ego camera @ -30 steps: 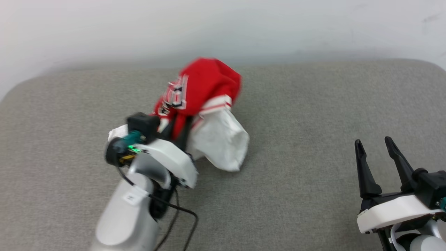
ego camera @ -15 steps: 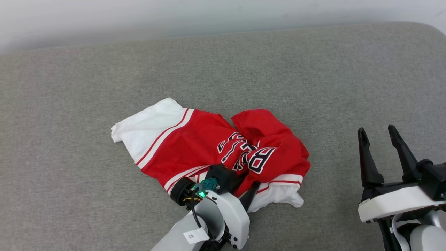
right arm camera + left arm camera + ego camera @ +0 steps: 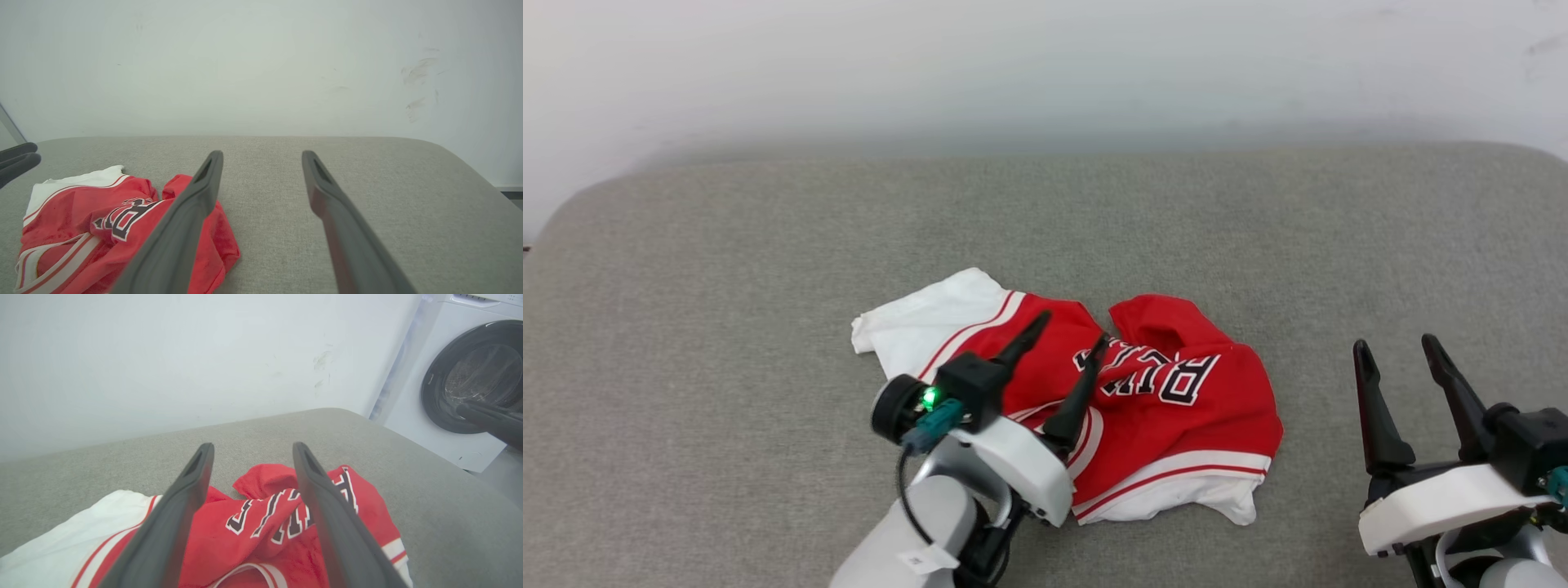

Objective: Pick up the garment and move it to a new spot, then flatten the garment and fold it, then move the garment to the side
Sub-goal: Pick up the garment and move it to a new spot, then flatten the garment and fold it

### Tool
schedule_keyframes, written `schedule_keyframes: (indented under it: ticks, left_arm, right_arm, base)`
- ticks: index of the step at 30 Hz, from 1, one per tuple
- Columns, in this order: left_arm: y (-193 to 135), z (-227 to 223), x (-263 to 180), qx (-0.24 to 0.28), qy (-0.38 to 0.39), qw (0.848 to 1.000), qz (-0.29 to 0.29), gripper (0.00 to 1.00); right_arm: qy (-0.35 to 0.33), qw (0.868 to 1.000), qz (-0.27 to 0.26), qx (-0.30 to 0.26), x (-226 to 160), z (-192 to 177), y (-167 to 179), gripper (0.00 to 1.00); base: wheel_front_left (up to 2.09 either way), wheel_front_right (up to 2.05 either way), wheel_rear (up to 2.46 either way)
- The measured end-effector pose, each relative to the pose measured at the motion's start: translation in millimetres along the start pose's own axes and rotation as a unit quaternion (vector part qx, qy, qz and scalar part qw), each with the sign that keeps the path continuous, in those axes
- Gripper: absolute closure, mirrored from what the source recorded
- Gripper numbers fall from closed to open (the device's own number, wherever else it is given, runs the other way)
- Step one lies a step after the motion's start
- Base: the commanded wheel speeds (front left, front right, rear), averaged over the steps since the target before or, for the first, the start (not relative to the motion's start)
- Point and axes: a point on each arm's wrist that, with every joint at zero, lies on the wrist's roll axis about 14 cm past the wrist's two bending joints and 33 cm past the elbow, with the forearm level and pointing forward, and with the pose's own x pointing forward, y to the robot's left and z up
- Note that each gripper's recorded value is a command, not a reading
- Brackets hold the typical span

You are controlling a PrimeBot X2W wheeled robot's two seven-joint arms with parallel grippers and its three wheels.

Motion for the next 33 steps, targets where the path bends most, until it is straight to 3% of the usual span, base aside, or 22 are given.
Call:
schedule_keyframes:
  ticks: [8, 17, 33]
  left_arm:
    - [53, 40, -42, 0.025, -0.059, 0.992, 0.110, 0.00]
    - [103, 39, -100, 0.055, -0.054, 0.974, 0.214, 0.00]
    - [113, 26, -125, 0.062, -0.032, 0.969, 0.237, 0.00]
  right_arm:
    - [0.003, 1.000, 0.017, 0.002, -12, 4, 12, 0.00]
    - [0.009, 1.000, 0.021, 0.010, -27, 3, 15, 0.00]
    - [0.025, 0.999, 0.017, 0.011, -35, -2, 13, 0.00]
  base:
    - [0.00, 0.00, 0.00]
    - [0.00, 0.00, 0.00]
    - [0.00, 0.00, 0.00]
